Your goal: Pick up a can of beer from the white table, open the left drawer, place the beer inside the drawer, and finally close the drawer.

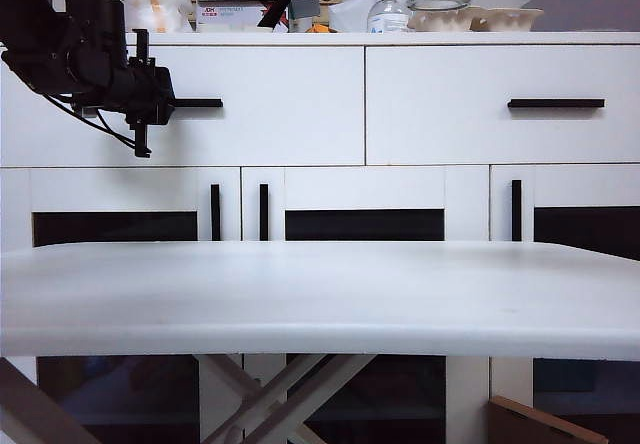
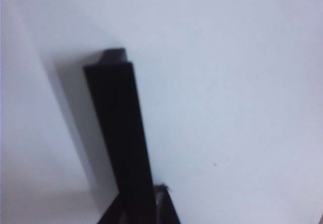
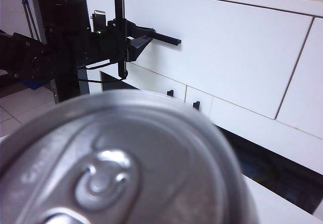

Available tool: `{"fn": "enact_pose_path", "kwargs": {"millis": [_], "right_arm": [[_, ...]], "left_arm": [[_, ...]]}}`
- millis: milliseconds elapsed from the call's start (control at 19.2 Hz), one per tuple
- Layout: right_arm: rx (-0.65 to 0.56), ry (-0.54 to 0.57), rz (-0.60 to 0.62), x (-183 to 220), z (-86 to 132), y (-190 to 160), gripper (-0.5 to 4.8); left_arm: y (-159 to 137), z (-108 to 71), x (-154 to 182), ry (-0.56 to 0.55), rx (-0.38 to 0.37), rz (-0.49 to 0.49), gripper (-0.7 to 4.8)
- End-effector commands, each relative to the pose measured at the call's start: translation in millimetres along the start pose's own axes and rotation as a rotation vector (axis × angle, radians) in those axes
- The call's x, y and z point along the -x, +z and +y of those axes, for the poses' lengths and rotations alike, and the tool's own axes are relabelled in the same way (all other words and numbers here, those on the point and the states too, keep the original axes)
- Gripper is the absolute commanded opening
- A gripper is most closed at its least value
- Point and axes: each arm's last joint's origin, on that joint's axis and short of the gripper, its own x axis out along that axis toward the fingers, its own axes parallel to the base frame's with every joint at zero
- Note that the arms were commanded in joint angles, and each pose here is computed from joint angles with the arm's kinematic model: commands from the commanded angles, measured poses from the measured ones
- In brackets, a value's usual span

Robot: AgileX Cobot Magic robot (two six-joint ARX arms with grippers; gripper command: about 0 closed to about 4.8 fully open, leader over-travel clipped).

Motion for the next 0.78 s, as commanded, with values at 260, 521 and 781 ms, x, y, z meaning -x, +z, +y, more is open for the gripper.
{"fn": "enact_pose_path", "kwargs": {"millis": [260,521,781], "right_arm": [[0.016,-0.037,-0.09,3.0,-0.9,13.1,1.56],[0.024,-0.045,-0.099,3.0,-1.1,14.0,1.56],[0.042,-0.079,-0.096,3.1,-2.1,13.9,1.56]], "left_arm": [[-0.4,-5.7,1.4,-0.087,-0.088,0.066,-0.07],[-1.0,-7.7,1.7,-0.111,-0.094,0.075,-0.07],[-1.8,-2.7,9.6,-0.139,-0.095,0.07,-0.07]]}}
